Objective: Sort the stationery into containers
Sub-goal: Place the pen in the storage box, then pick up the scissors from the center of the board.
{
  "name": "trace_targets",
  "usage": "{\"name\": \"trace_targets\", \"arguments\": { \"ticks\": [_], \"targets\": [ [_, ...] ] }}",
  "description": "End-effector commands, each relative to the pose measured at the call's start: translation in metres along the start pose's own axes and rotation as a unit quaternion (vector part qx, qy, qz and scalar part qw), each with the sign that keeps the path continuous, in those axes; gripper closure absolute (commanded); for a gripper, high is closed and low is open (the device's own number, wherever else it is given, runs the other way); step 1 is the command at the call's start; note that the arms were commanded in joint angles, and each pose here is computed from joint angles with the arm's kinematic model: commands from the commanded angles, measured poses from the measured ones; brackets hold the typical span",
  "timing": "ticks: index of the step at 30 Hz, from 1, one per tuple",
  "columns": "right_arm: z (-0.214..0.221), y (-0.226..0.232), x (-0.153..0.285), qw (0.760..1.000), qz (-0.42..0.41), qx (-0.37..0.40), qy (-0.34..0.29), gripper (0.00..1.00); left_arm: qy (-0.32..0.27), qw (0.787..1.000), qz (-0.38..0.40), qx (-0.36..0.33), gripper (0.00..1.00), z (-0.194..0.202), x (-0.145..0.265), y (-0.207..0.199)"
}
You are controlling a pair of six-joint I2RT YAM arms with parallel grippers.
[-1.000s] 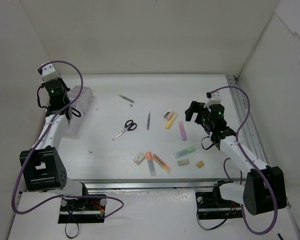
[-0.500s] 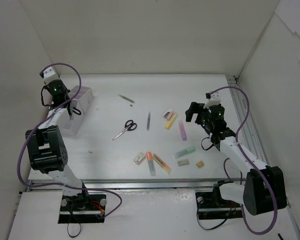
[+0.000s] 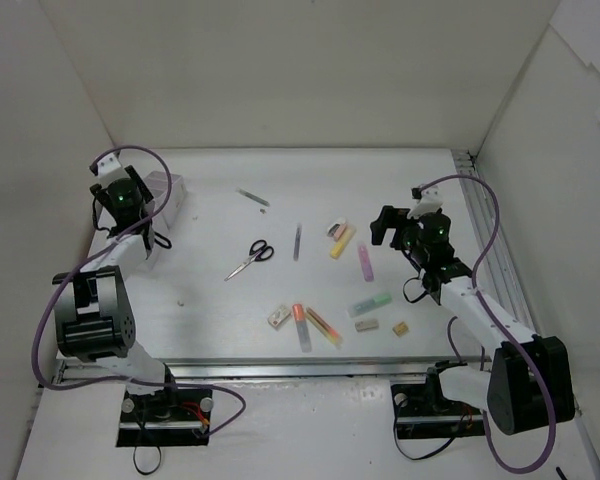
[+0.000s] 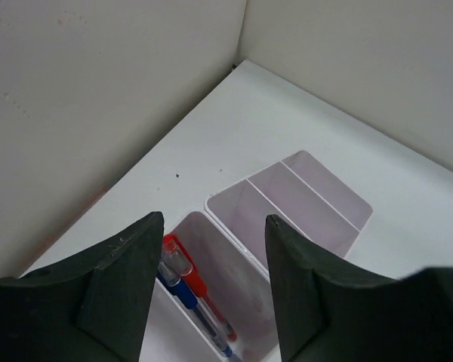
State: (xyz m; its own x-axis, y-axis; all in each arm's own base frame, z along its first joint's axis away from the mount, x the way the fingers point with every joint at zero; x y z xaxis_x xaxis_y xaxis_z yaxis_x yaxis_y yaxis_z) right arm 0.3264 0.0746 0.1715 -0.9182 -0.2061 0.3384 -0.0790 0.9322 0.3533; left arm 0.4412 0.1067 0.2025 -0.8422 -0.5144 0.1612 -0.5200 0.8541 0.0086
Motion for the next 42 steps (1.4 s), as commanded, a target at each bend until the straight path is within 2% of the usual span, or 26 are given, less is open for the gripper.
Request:
{"name": "trace_targets", "arguments": {
  "ticks": [1, 2, 3, 5, 6, 7, 8, 9, 11, 12, 14, 15, 16, 19, 20, 25, 26, 27, 30, 32, 34, 36, 37, 41, 42],
  "targets": [
    [-0.031, 0.012, 0.008, 0.997, -0.031, 0.002, -0.065, 0.02, -0.096, 0.994, 0.034, 0.038, 0.45, -0.070, 0.024, -0.006],
    [-0.032, 0.012, 0.009, 0.997, -0.034, 0.001, -0.068, 0.02, -0.098, 0.994, 0.038, 0.030, 0.35, -0.071, 0.029, -0.008],
    [-0.033, 0.014, 0.011, 0.997, -0.036, 0.001, -0.071, 0.02, -0.098, 0.994, 0.037, 0.028, 0.19, -0.072, 0.035, -0.008],
    [-0.034, 0.014, 0.014, 0.996, -0.039, 0.000, -0.074, 0.02, -0.111, 0.992, 0.054, 0.015, 0.11, -0.085, 0.054, -0.013],
    [-0.035, 0.015, 0.015, 0.996, -0.041, -0.001, -0.078, 0.02, -0.114, 0.991, 0.072, 0.008, 0.02, -0.093, 0.065, -0.016],
    [-0.034, 0.017, 0.015, 0.996, -0.047, -0.003, -0.075, 0.02, -0.111, 0.989, 0.094, -0.004, 0.00, -0.095, 0.074, -0.026],
    [-0.032, 0.019, 0.015, 0.996, -0.053, -0.003, -0.070, 0.02, -0.118, 0.984, 0.133, -0.025, 0.01, -0.109, 0.083, -0.036],
    [-0.029, 0.019, 0.014, 0.996, -0.055, -0.008, -0.064, 0.02, -0.089, 0.983, 0.154, -0.047, 0.00, -0.104, 0.092, -0.041],
    [-0.027, 0.022, 0.011, 0.996, -0.064, -0.024, -0.052, 0.02, -0.076, 0.967, 0.232, -0.073, 0.00, -0.113, 0.111, -0.069],
    [-0.020, 0.020, 0.007, 0.997, -0.060, -0.030, -0.035, 0.02, -0.024, 0.957, 0.274, -0.094, 0.01, -0.094, 0.117, -0.082],
    [-0.016, 0.023, 0.002, 0.997, -0.067, -0.041, -0.019, 0.02, 0.010, 0.930, 0.350, -0.113, 0.01, -0.089, 0.136, -0.114],
    [-0.013, 0.025, -0.001, 0.996, -0.077, -0.045, -0.005, 0.02, 0.073, 0.918, 0.366, -0.134, 0.01, -0.059, 0.138, -0.122],
    [-0.011, 0.026, -0.002, 0.996, -0.080, -0.048, 0.002, 0.02, 0.088, 0.909, 0.379, -0.147, 0.00, -0.050, 0.142, -0.131],
    [-0.008, 0.025, -0.004, 0.996, -0.076, -0.053, 0.011, 0.02, 0.127, 0.890, 0.384, -0.210, 0.01, -0.009, 0.147, -0.158],
    [-0.007, 0.024, -0.005, 0.996, -0.072, -0.054, 0.013, 0.02, 0.160, 0.879, 0.387, -0.229, 0.01, 0.012, 0.149, -0.166],
    [-0.002, 0.024, -0.005, 0.995, -0.073, -0.054, 0.030, 0.02, 0.196, 0.856, 0.403, -0.258, 0.01, 0.035, 0.142, -0.186],
    [-0.002, 0.024, -0.004, 0.995, -0.072, -0.055, 0.031, 0.02, 0.219, 0.845, 0.406, -0.269, 0.01, 0.051, 0.142, -0.191],
    [0.000, 0.022, -0.004, 0.996, -0.069, -0.053, 0.032, 0.02, 0.211, 0.834, 0.418, -0.292, 0.02, 0.049, 0.141, -0.197],
    [-0.001, 0.022, -0.003, 0.996, -0.069, -0.050, 0.033, 0.02, 0.243, 0.798, 0.441, -0.329, 0.05, 0.080, 0.146, -0.205],
    [-0.001, 0.022, -0.003, 0.996, -0.068, -0.048, 0.033, 0.02, 0.268, 0.780, 0.438, -0.358, 0.12, 0.099, 0.145, -0.207],
    [0.000, 0.021, -0.003, 0.996, -0.067, -0.046, 0.034, 0.02, 0.273, 0.786, 0.410, -0.374, 0.14, 0.102, 0.138, -0.210],
    [0.000, 0.022, -0.003, 0.996, -0.068, -0.044, 0.034, 0.02, 0.287, 0.782, 0.401, -0.380, 0.20, 0.110, 0.135, -0.216],
    [0.000, 0.021, -0.003, 0.996, -0.066, -0.044, 0.035, 0.02, 0.301, 0.777, 0.400, -0.383, 0.26, 0.117, 0.134, -0.216],
    [-0.002, 0.019, -0.001, 0.997, -0.058, -0.039, 0.031, 0.02, 0.307, 0.766, 0.399, -0.400, 0.40, 0.124, 0.136, -0.217],
    [-0.001, 0.020, 0.000, 0.997, -0.059, -0.037, 0.032, 0.02, 0.308, 0.769, 0.380, -0.412, 0.44, 0.123, 0.133, -0.212]
  ]
}}
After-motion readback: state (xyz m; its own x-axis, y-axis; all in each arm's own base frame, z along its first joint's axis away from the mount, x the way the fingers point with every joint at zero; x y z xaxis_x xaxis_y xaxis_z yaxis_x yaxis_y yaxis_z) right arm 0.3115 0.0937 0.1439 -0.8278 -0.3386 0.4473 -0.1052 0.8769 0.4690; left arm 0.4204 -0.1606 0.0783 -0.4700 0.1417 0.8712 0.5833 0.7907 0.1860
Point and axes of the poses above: each gripper's point midway between its finger pads, its own x axis back along the fingers, its own y axis along the line the jaws close on, z = x × y, the point moved 5 cm from there along x, back along the fingers, and after that the axes turned 8 degrees about -x, right-handed, at the moved point
